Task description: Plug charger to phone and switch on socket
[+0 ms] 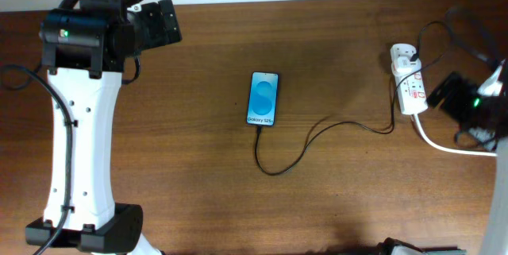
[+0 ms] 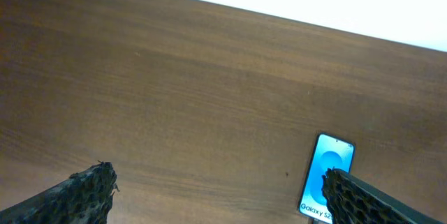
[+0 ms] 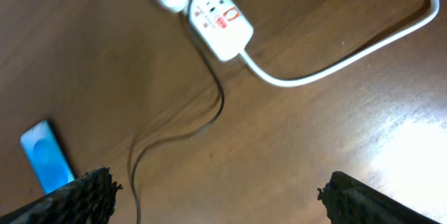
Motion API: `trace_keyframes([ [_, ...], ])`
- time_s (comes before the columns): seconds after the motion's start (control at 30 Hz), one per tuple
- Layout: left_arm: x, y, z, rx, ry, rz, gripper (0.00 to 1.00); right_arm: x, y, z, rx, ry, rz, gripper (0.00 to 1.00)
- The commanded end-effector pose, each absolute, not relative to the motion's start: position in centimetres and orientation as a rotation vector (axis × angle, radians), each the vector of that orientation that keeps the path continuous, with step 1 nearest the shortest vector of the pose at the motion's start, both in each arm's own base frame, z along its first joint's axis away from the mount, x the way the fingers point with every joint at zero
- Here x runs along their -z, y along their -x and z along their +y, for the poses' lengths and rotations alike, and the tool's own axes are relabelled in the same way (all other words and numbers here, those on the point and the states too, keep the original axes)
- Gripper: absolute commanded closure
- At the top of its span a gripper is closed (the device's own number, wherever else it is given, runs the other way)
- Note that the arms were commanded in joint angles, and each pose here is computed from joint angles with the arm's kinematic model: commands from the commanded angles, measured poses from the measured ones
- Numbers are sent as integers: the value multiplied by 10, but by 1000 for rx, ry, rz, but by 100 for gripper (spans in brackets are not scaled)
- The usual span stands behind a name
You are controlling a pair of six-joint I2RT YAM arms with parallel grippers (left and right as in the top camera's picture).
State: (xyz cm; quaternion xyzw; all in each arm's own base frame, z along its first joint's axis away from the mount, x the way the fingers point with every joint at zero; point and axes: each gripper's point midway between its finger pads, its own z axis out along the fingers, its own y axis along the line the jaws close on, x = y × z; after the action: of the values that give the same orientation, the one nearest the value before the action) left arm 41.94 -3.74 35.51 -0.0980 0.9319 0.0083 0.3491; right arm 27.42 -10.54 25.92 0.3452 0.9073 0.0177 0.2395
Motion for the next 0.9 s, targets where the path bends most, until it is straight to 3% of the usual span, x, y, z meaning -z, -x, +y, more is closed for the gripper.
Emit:
trace_keyframes([
  [0.0,-355,-419,-36,-34,255,2412,1,-262,-234,-68,-73,-826,2456,2],
  [0.17,-355,-419,-36,-34,255,2412,1,-221,-152,-26,-154,-818,2612,2],
  [0.27,-355,-419,-36,-34,255,2412,1,-225,-153,14,-470,-768,2641,2],
  [0.57,-355,-419,-36,-34,255,2412,1,-226,-153,15,-479,-748,2643,2],
  [0.87,-355,-419,-36,-34,255,2412,1,-255,-146,21,-427,-487,2447,2],
])
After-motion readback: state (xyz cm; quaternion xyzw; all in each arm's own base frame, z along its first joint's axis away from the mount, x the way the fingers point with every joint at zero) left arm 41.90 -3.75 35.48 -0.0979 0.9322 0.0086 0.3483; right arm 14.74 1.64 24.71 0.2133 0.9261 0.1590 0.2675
